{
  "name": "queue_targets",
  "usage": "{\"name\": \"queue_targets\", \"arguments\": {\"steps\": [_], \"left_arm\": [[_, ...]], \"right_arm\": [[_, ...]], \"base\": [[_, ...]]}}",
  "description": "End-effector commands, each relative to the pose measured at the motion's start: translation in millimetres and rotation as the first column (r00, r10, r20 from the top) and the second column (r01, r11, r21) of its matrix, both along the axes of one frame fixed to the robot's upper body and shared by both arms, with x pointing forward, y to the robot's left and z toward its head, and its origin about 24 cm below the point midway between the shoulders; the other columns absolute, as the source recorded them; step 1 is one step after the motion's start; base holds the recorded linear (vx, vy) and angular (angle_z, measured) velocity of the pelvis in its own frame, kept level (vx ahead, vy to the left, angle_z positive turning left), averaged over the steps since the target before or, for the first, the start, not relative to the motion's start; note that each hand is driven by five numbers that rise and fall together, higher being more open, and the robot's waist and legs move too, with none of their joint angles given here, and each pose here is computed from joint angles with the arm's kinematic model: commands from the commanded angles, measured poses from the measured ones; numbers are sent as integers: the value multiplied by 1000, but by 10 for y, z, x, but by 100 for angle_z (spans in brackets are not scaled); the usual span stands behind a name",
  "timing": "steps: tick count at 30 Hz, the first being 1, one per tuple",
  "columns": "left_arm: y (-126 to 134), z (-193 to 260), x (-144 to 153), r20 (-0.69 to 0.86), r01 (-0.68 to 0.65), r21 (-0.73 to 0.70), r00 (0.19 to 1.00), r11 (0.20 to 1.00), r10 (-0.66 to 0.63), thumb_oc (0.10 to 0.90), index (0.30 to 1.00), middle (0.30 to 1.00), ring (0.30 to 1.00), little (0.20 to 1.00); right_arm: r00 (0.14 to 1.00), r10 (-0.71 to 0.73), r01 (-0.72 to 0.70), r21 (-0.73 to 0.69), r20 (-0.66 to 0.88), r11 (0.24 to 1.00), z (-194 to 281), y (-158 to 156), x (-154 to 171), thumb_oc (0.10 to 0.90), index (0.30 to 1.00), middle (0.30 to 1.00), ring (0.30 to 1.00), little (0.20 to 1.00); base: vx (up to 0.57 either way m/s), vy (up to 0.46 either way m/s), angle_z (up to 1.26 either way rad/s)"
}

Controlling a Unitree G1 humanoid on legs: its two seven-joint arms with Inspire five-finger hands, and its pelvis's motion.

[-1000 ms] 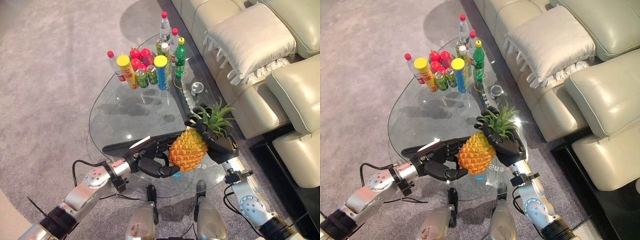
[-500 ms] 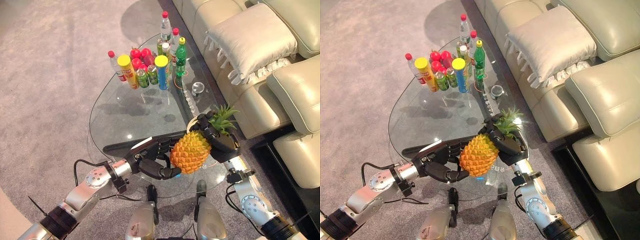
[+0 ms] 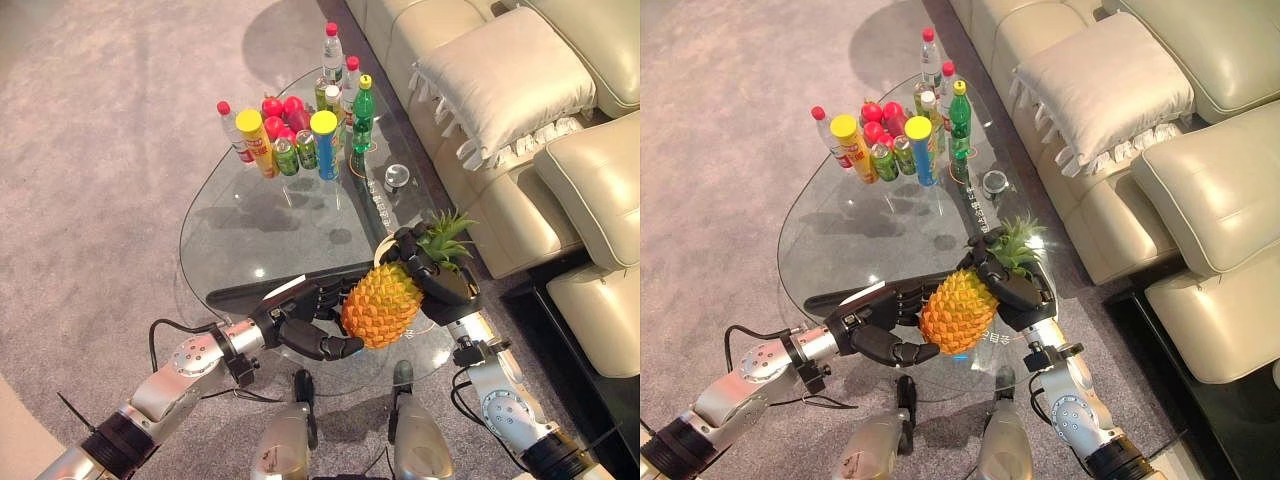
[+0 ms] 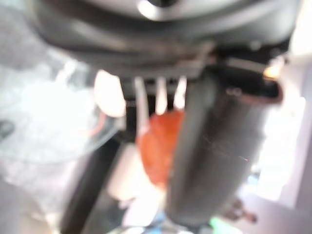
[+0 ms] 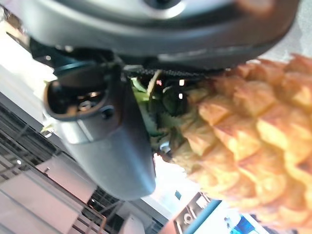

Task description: Pick up the fruit to the plate

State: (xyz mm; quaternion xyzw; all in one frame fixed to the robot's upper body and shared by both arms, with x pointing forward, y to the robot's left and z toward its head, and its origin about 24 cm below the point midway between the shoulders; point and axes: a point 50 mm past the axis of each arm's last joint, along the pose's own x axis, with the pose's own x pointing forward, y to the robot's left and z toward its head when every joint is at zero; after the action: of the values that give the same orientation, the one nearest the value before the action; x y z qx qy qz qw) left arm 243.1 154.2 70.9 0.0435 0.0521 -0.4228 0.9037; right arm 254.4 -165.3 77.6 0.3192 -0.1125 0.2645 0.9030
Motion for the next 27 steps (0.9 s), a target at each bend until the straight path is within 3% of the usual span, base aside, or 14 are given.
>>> {"name": "queue_targets", "arguments": {"steps": [1,17,24,27], "left_arm": [[-161,144,-69,63,62,-72,996,995,-57,800,900,900,900,900],[-68,-13,-58,-13,-15,-57,1000,998,14,800,900,900,900,900],[6,-133,-95,-38,-49,-42,998,998,48,800,900,900,900,900],[38,-217,-123,-43,-77,-23,996,997,76,800,900,900,900,900]], "right_arm": [[848,224,-289,64,481,955,896,456,-68,100,300,300,300,200],[833,125,-144,-7,538,990,1058,287,-57,100,300,300,300,200],[799,28,15,-66,601,998,1217,112,-53,100,300,300,300,200],[778,-53,159,-114,626,981,1267,29,-53,100,300,300,300,200]], "base": [[0,0,0],[0,0,0],[0,0,0],[0,0,0]]}}
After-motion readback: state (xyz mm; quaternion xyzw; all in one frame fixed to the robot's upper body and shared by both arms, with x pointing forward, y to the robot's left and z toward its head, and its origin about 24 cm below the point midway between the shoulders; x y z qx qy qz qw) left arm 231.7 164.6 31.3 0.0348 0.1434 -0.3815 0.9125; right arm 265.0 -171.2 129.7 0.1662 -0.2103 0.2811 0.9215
